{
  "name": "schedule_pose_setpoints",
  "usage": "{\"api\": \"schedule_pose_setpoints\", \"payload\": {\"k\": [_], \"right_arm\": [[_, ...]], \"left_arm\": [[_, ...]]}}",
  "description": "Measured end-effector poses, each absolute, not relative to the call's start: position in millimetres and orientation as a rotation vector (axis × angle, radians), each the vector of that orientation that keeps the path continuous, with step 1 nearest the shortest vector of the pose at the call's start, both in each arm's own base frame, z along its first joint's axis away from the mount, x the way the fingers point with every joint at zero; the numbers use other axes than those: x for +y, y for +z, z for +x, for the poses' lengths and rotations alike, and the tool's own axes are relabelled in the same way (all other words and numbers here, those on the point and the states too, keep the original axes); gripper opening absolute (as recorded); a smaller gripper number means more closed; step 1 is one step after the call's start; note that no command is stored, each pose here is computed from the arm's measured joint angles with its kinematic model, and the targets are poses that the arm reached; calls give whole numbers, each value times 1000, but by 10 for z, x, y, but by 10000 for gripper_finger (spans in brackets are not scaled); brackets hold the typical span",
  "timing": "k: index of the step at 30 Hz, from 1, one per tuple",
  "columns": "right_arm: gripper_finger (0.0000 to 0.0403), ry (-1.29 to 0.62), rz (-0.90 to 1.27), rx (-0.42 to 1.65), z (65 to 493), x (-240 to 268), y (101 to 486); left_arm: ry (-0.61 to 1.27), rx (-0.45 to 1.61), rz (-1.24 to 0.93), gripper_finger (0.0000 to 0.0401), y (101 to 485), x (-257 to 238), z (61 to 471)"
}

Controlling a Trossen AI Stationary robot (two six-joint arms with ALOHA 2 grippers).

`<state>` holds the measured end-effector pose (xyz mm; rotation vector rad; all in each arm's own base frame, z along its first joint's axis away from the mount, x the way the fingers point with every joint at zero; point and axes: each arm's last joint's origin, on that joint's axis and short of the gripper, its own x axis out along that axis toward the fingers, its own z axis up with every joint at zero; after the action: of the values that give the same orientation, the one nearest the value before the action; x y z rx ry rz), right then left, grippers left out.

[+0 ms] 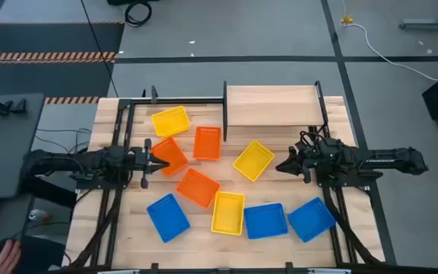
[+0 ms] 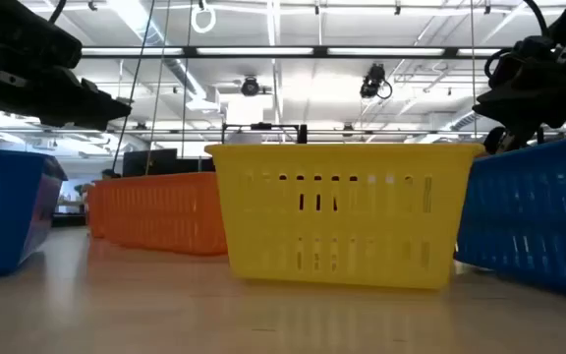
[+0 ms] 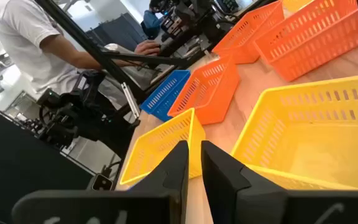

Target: Stack baskets on shelf by color

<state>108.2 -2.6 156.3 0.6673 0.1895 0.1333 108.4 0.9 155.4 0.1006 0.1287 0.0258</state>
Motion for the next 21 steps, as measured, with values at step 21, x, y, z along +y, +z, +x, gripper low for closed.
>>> {"api": "schedule_pose_setpoints", "payload": {"k": [21], "right_arm": [[50,133,667,189,1081,-26,1563]], "left_arm": [[26,129,101,37,1553,9,1084]]}}
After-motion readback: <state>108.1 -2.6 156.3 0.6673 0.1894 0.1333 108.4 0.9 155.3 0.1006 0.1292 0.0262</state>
